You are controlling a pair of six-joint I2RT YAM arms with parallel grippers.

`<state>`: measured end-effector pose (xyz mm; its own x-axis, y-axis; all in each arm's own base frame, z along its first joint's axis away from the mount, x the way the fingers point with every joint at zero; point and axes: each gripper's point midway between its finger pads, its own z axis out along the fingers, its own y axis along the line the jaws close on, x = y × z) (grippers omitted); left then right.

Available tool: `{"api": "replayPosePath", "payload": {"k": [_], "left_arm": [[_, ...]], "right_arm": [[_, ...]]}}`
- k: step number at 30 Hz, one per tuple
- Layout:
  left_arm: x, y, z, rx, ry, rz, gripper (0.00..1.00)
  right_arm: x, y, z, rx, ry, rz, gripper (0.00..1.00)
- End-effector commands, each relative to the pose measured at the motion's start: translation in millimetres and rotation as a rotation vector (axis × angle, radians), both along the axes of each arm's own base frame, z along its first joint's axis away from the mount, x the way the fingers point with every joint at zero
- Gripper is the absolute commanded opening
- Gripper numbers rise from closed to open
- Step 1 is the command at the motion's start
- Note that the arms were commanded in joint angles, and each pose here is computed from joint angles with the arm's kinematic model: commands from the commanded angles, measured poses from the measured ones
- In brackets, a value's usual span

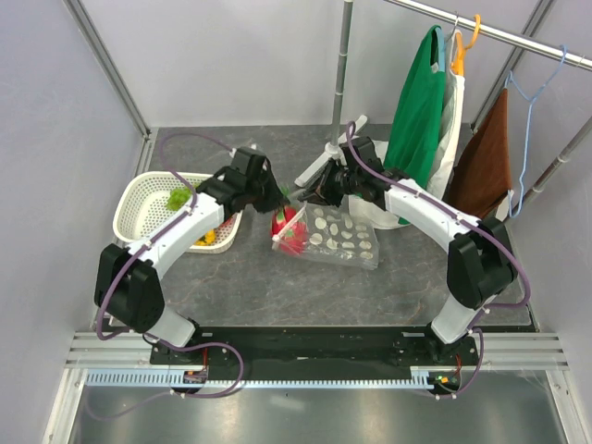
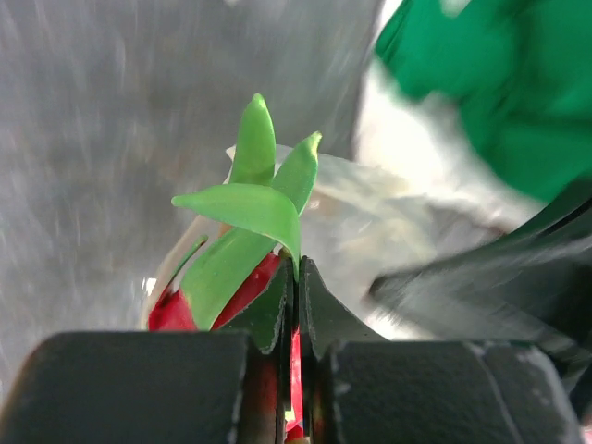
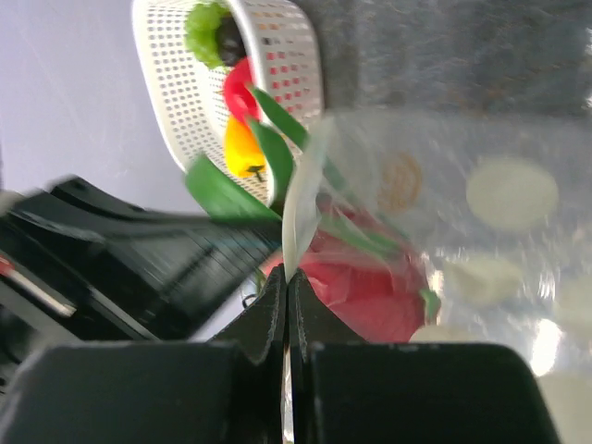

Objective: Place the food in the zip-top bag and seal the zipper
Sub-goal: Place the fake fruit in the zipper food storage bag.

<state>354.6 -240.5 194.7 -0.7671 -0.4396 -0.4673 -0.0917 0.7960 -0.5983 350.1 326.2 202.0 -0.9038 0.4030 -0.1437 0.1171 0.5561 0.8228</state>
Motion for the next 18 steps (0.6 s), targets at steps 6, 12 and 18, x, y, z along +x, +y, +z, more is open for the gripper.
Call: {"api": "replayPosePath", "payload": {"k": [6,12,18], "left_arm": [[-38,-34,-53,-0.015,0.115,-0.148,0.03],[-48,-63,-46,0.011,-0.024,-0.354,0.02],[-65,-75,-40,0.088,-0.134,-0.474,0.02]], "right_arm": [[-5,-21,-45,0.011,0.088,-0.008,0.00],[-16,-18,-47,0.036,0.034,0.113,0.00],[-29,-35,-57,-0.050,-0.024,0.169,0.00]]}}
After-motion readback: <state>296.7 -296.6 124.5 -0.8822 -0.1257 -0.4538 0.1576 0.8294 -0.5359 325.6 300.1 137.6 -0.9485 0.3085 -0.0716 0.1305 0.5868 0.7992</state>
